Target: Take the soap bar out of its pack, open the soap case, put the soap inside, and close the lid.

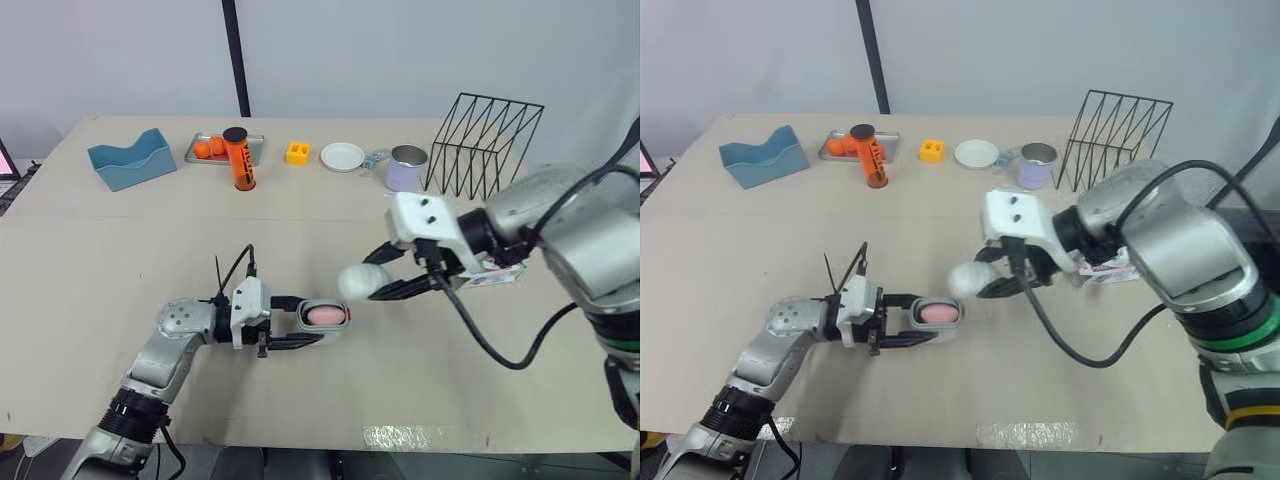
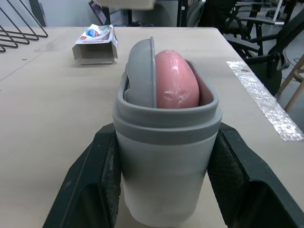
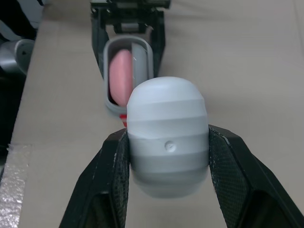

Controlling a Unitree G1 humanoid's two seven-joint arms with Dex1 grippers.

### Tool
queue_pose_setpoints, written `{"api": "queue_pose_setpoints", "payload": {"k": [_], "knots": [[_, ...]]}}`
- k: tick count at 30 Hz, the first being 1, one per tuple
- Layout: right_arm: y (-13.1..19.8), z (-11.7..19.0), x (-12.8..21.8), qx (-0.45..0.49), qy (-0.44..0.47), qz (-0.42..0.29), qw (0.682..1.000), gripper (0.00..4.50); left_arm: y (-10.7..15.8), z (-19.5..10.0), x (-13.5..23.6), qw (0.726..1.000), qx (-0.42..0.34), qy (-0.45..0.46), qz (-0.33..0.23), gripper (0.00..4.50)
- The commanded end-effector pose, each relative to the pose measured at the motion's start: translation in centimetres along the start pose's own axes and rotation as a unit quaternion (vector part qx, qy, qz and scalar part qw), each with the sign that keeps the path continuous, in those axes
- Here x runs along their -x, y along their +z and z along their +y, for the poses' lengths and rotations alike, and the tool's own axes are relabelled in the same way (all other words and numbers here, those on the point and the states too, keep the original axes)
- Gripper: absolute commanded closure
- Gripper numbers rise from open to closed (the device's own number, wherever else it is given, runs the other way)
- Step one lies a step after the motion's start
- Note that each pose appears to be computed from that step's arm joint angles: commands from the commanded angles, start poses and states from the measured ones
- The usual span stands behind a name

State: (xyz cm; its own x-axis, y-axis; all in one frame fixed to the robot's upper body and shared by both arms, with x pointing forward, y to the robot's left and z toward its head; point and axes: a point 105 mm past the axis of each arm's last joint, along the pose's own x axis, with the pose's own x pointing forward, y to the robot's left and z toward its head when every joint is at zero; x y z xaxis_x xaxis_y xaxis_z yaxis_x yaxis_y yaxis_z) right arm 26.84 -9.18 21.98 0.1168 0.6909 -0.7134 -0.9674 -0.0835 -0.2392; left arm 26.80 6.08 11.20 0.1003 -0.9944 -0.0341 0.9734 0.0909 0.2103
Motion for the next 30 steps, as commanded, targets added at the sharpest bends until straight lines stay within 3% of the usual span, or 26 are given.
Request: {"api": "queue_pose_setpoints", "payload": {"k": [1, 30], "knots": [[1.1, 0.1, -0.4, 0.024, -0.006, 0.006, 1.0, 2.69, 0.9, 0.4, -0.6, 1.0, -0.023, 0.008, -0.016, 2.48], [1.6, 1.6, -4.3, 0.022, 0.04, 0.041, 0.998, 2.69, -0.1, 0.4, -1.2, 1.0, -0.019, 0.019, -0.004, 2.48]]}}
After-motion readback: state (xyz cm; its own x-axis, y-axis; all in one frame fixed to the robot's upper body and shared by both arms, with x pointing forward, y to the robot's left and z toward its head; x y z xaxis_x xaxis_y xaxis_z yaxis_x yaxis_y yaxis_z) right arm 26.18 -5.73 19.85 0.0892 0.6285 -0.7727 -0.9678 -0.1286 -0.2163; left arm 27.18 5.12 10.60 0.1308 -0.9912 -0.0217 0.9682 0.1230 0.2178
